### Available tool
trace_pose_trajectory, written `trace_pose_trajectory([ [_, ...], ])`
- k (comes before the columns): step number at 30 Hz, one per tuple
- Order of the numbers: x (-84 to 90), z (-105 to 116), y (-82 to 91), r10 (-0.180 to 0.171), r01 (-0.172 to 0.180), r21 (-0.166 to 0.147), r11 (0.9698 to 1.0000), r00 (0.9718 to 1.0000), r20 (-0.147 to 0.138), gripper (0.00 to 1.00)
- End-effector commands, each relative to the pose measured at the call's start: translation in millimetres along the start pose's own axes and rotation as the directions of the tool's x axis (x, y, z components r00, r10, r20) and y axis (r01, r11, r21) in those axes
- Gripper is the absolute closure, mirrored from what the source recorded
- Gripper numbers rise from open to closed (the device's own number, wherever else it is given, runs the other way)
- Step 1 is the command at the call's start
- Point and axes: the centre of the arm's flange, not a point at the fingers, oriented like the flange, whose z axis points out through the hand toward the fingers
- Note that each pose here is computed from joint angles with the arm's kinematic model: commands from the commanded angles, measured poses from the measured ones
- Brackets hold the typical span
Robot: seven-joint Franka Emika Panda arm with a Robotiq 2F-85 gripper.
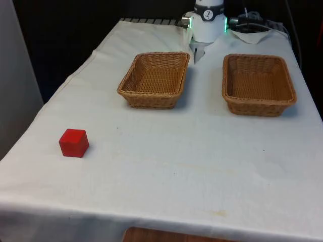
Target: Pick up the red cube and place it into the right basket.
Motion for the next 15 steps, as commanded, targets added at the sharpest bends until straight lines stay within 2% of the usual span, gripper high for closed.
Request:
trace_pose_trajectory([
  [1, 5.4, 2, 1.2, -0.002, 0.002, 0.001, 1.0000, 1.0000, 0.004, 0.00],
  [4, 13.2, 3, 3.9, -0.004, 0.004, -0.002, 1.0000, 1.0000, 0.002, 0.00],
  [5, 10.3, 2, 3.6, -0.002, 0.002, -0.008, 1.0000, 1.0000, -0.003, 0.00],
  [7, 22.3, 4, 6.9, -0.007, 0.007, -0.009, 0.9999, 1.0000, -0.002, 0.00],
  [15, 43.5, 8, 13.3, -0.018, 0.018, -0.026, 0.9995, 0.9998, -0.011, 0.00],
])
